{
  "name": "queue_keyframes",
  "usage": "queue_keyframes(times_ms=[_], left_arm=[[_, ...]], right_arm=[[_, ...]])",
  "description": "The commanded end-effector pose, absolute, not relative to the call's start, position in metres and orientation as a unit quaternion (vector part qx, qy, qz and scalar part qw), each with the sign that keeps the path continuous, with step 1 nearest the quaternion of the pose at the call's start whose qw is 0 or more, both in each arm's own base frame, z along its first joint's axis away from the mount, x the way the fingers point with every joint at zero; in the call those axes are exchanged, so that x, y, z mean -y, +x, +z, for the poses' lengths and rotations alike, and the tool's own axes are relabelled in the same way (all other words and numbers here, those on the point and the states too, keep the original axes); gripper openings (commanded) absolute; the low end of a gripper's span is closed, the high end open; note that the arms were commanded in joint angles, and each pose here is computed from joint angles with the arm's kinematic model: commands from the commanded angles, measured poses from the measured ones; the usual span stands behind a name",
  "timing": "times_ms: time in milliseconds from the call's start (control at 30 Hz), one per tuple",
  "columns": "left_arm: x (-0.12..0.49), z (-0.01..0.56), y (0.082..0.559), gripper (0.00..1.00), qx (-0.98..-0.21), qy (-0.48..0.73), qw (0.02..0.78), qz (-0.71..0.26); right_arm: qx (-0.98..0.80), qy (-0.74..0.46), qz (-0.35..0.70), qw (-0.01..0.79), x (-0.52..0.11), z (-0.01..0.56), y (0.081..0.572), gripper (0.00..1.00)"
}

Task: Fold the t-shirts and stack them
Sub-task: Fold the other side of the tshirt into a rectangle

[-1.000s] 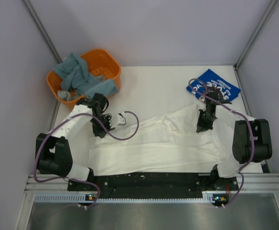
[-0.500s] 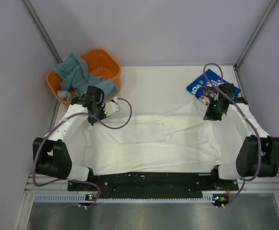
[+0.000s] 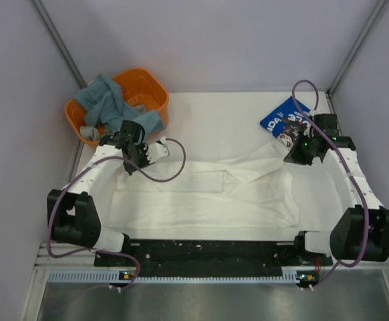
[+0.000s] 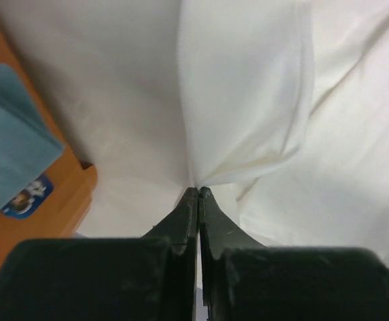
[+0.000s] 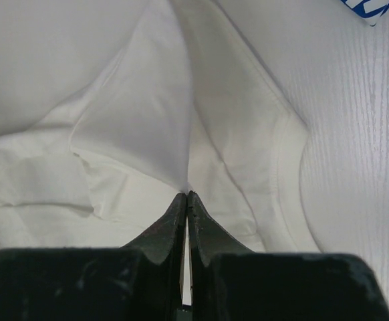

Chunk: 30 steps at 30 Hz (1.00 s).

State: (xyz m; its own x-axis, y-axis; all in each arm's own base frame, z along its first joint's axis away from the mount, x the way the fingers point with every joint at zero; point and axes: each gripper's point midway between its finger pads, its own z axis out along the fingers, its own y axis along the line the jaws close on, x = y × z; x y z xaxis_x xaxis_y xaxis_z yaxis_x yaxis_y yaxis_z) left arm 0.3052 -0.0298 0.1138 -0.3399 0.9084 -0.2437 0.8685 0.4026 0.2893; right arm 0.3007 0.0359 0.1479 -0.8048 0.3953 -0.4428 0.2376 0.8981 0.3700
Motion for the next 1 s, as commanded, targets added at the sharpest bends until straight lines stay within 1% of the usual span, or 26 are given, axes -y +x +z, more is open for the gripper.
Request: queue_keyframes(times_ms=[0, 67, 167, 233, 300, 467, 600, 800, 967], left_arm=[[0.042, 0.085, 0.277, 0.03, -0.807, 0.574, 0.137, -0.020], [0.049, 0.077, 0.260, 0.11, -0.798, 0.589, 0.115, -0.061], [0.051, 0.068, 0.235, 0.28, -0.792, 0.597, 0.076, -0.100], [0.050, 0.064, 0.222, 0.36, -0.789, 0.600, 0.057, -0.115], [0.050, 0.061, 0.210, 0.41, -0.784, 0.606, 0.042, -0.127], [0.048, 0.057, 0.201, 0.43, -0.777, 0.617, 0.043, -0.118], [0.043, 0.048, 0.214, 0.48, -0.800, 0.593, 0.049, -0.083], [0.033, 0.034, 0.216, 0.50, -0.822, 0.567, 0.033, -0.036], [0.039, 0.028, 0.203, 0.50, -0.828, 0.558, 0.008, -0.062]], right_arm=[[-0.932, 0.165, 0.165, 0.277, -0.039, 0.160, 0.303, 0.00], [-0.932, 0.164, 0.166, 0.277, -0.039, 0.160, 0.303, 0.00], [-0.933, 0.164, 0.165, 0.273, -0.039, 0.156, 0.303, 0.00], [-0.934, 0.164, 0.163, 0.271, -0.038, 0.154, 0.302, 0.00], [-0.935, 0.163, 0.162, 0.270, -0.038, 0.152, 0.301, 0.00], [-0.935, 0.163, 0.163, 0.269, -0.039, 0.151, 0.301, 0.00], [-0.935, 0.162, 0.165, 0.269, -0.039, 0.150, 0.302, 0.00], [-0.936, 0.160, 0.164, 0.268, -0.039, 0.148, 0.301, 0.00], [-0.936, 0.160, 0.163, 0.268, -0.038, 0.146, 0.302, 0.00]])
